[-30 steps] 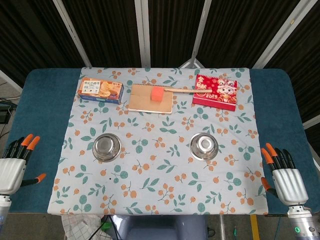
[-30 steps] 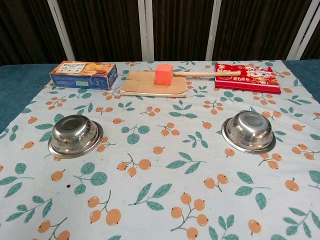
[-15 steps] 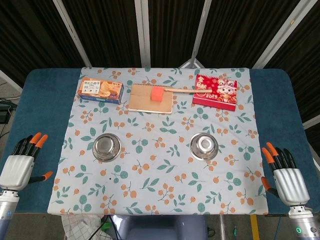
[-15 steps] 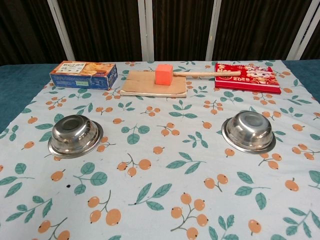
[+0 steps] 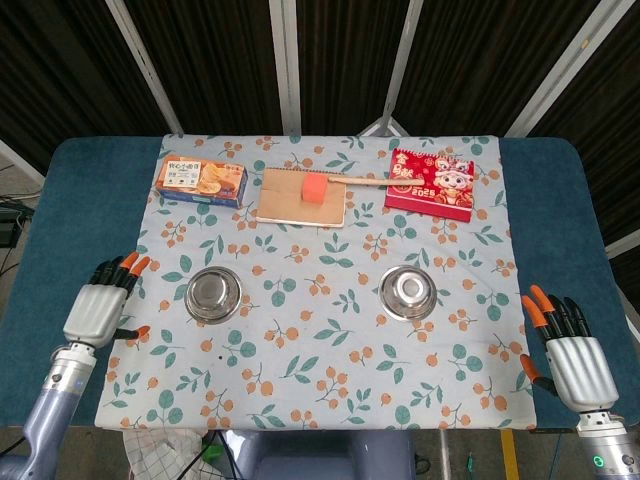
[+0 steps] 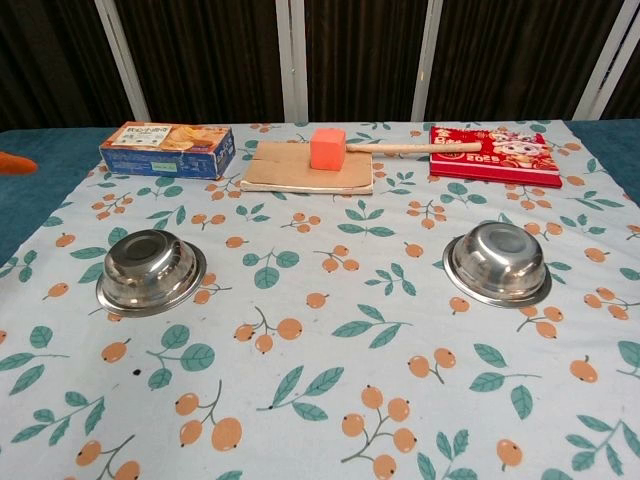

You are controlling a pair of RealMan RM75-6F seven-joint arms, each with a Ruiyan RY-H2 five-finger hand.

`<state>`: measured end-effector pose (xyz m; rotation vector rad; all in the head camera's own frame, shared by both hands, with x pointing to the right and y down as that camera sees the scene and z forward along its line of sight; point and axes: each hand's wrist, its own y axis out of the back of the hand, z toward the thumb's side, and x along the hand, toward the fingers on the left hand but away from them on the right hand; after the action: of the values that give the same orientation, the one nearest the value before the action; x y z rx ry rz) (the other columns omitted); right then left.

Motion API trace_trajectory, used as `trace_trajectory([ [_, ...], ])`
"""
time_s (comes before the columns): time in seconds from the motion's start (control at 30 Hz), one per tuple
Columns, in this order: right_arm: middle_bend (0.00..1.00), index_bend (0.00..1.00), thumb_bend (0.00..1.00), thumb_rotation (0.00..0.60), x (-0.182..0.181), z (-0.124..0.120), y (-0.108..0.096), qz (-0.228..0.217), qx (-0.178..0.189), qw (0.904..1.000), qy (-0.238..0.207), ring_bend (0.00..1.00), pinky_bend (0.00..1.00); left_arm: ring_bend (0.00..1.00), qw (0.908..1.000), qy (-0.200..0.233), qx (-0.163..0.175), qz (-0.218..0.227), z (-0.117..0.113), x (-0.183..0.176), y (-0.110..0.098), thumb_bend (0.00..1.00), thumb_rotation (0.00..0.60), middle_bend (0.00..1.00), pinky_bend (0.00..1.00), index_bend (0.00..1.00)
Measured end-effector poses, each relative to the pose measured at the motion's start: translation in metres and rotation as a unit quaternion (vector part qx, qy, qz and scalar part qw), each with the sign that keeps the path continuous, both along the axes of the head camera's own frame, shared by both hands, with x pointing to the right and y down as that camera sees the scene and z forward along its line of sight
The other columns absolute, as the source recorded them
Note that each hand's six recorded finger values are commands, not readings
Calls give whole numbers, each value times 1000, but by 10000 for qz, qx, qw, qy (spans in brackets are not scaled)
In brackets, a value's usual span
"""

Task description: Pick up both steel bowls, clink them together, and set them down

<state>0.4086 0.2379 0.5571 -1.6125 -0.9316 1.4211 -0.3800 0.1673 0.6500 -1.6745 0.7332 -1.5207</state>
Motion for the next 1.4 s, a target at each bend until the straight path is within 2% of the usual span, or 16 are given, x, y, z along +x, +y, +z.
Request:
trace_trajectory([
  [0.4,0,0,390,600,6,-4,-3,109,49,9999,-37,0,0,0,9970,147,-681,341,52,74,-29,68,513,0,97,0],
  [0.67,0,0,391,600,10,-6,-3,151,67,9999,-33,0,0,0,9940,163,-935,535,66,102,-30,68,512,18,150,0],
  [0.8,0,0,391,600,11,-8,-3,177,91,9998,-39,0,0,15,9935,162,-977,562,67,107,-28,68,512,68,200,0],
  [0.9,0,0,391,600,12,-8,-4,196,96,9998,-43,0,0,65,9935,139,-976,569,67,107,-28,71,512,130,252,9],
  [1.27,0,0,391,600,13,-8,-5,236,76,9997,-44,0,0,201,9933,44,-998,589,71,111,-29,76,513,277,344,130],
  [1.4,0,0,391,600,13,-8,-4,242,59,9997,-30,0,0,299,9931,21,-1010,593,72,111,-28,116,552,403,448,318],
])
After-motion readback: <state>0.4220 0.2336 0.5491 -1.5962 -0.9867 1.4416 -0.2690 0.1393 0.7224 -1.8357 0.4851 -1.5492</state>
